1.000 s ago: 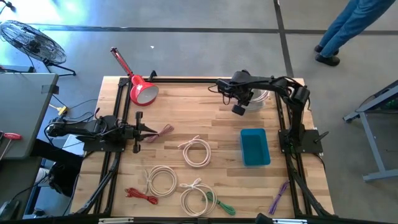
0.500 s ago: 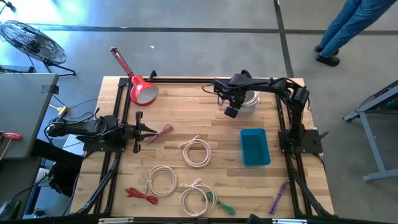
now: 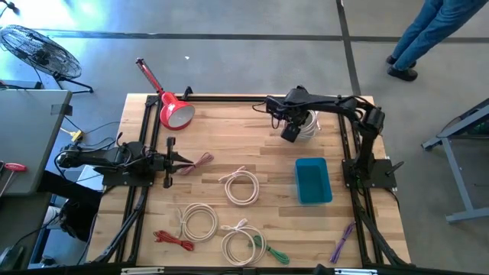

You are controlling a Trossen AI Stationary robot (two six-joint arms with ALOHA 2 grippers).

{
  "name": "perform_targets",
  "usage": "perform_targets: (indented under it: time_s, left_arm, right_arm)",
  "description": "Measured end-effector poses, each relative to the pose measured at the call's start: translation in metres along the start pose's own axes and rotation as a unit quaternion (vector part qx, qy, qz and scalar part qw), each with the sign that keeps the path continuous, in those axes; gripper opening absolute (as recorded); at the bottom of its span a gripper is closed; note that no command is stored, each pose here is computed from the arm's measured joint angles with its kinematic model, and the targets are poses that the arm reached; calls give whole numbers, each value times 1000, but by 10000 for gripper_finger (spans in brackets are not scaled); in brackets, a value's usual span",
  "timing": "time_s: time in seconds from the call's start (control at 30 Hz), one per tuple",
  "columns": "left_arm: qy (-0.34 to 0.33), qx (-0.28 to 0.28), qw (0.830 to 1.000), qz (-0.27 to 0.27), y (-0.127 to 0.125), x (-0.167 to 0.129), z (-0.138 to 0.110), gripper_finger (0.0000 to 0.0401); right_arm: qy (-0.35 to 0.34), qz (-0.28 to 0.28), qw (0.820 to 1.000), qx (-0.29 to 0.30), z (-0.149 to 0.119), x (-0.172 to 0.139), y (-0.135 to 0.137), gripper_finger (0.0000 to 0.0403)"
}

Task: Pick & Place USB Port
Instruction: Put the pink charger cable into the blue bin

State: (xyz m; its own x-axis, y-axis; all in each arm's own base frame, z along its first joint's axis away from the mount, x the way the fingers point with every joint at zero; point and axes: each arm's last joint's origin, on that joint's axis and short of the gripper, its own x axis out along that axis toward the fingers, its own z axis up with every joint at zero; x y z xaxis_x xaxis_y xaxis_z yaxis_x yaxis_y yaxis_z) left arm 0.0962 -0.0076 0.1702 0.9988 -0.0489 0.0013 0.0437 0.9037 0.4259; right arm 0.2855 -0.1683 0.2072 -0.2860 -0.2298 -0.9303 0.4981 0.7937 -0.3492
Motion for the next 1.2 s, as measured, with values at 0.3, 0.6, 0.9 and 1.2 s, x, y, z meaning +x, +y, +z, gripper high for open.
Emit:
perform_targets:
  time_s: [0.3,0.6,0.9,1.2]
  left_arm:
    - [3,0,1000,9,1,0,0,29]
    - [3,-3,1000,20,1,0,0,42]
    - [54,-37,997,33,2,5,-2,152]
    - [124,-104,987,17,11,6,16,199]
  right_arm:
    - [-95,3,995,42,-29,-49,-19,180]
    - [-279,123,952,6,-59,-111,-9,181]
    - [-369,146,914,-81,-77,-143,29,181]
    - [-373,146,902,-159,-85,-135,65,181]
